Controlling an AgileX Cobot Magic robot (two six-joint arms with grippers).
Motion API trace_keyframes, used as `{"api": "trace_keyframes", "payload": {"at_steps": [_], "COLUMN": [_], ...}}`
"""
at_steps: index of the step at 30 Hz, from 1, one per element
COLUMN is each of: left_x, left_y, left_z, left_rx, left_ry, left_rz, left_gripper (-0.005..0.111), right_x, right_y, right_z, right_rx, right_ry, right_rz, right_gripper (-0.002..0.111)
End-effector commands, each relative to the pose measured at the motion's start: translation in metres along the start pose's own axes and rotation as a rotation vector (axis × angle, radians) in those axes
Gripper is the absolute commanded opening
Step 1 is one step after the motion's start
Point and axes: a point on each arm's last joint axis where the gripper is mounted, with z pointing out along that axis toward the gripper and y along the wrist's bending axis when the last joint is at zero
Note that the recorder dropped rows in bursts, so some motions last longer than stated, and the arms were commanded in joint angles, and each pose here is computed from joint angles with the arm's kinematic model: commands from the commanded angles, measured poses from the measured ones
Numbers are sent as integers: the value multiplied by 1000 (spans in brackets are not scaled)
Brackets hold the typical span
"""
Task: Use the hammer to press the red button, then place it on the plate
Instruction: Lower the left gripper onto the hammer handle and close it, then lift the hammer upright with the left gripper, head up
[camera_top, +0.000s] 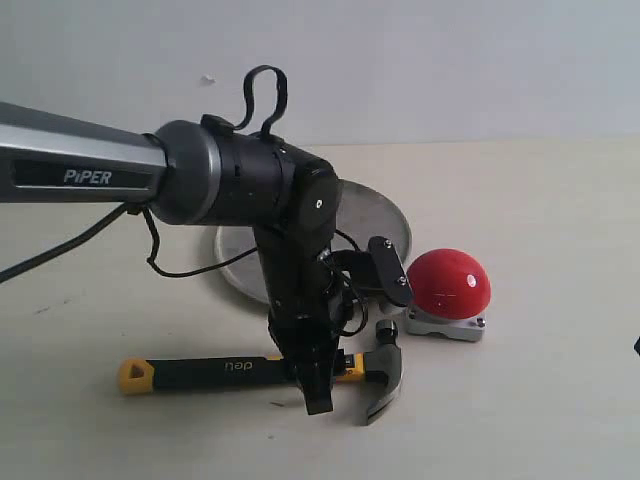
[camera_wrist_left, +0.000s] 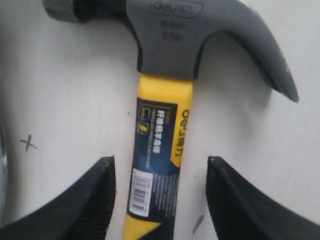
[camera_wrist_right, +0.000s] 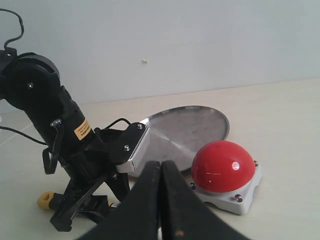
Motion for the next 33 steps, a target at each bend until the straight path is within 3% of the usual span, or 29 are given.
{"api": "trace_keyframes", "payload": {"at_steps": [1,9,16,19,26,33], "left_x": [-5,-3,-2,-2,-4,-2], "left_y": [2,1,1,1,1,-6], "left_z": [5,14,23,23,1,-69], "left_rx": [-26,-5,10,10,-25,-91], "left_ry": [-26,2,20,21,-19,-111], "left_rz": [21,43,48,45,25,8], "left_gripper": [54,52,22,0,0,0], "right_x": [2,2,2,2,2,2], "right_y": [0,0,0,0,0,0], "right_z": [1,1,1,1,1,1], "right_rx": [1,1,1,1,1,1], "right_ry": [8,8,8,8,8,8], "right_rz": [3,3,3,3,3,3], "right_gripper": [0,0,0,0,0,0]}}
